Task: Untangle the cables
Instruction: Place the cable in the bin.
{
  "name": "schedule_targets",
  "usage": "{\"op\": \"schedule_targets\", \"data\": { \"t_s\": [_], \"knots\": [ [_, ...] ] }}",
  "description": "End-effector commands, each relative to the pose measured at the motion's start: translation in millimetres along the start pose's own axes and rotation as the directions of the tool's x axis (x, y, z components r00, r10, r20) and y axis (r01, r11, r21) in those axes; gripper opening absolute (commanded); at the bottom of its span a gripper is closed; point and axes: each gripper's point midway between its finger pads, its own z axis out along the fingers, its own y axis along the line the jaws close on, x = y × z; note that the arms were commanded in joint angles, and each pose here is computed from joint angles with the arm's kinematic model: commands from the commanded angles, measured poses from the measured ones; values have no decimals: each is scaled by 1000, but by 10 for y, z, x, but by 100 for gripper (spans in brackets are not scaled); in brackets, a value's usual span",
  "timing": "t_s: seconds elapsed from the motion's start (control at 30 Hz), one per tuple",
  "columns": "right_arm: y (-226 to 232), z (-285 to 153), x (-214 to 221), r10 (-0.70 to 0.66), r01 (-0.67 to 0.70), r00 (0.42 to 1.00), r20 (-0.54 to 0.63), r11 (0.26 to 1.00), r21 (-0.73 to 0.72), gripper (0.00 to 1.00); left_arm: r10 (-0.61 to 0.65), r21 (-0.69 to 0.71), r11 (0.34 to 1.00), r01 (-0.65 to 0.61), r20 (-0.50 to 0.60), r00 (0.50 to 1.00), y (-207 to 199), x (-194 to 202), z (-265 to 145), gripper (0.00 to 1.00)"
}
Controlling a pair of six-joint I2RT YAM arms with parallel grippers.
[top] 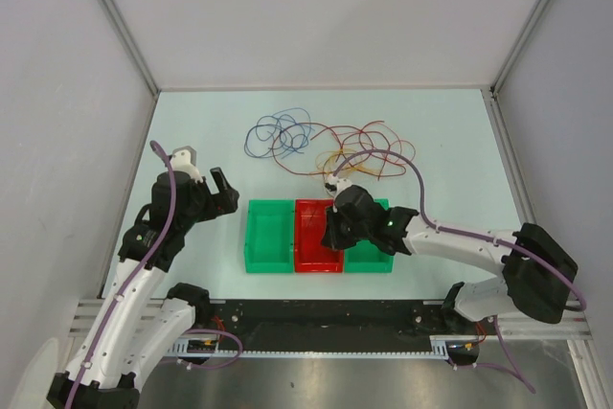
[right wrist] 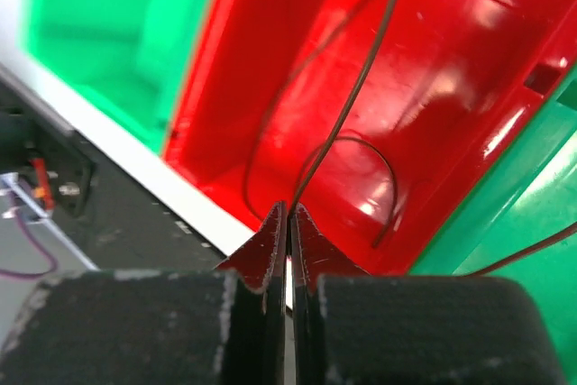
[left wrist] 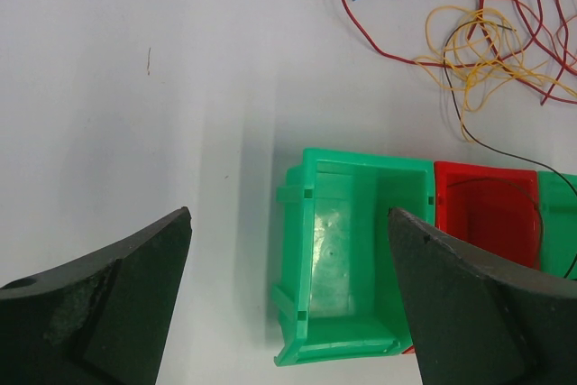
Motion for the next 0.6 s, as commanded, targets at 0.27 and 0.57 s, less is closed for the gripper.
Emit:
{"op": "schedule_targets", "data": {
  "t_s": [0.27, 0.57],
  "knots": [
    [295, -299, -599, -119, 118, 989, 84, 993, 14, 62, 5, 30, 1000, -7, 42, 999, -74, -130, -46, 94],
    [-183, -757, -1191, -49, -12, 970, 238, 969, 246, 71, 3, 27, 1000, -5, 46, 999, -67, -140, -48, 95]
  ]
}}
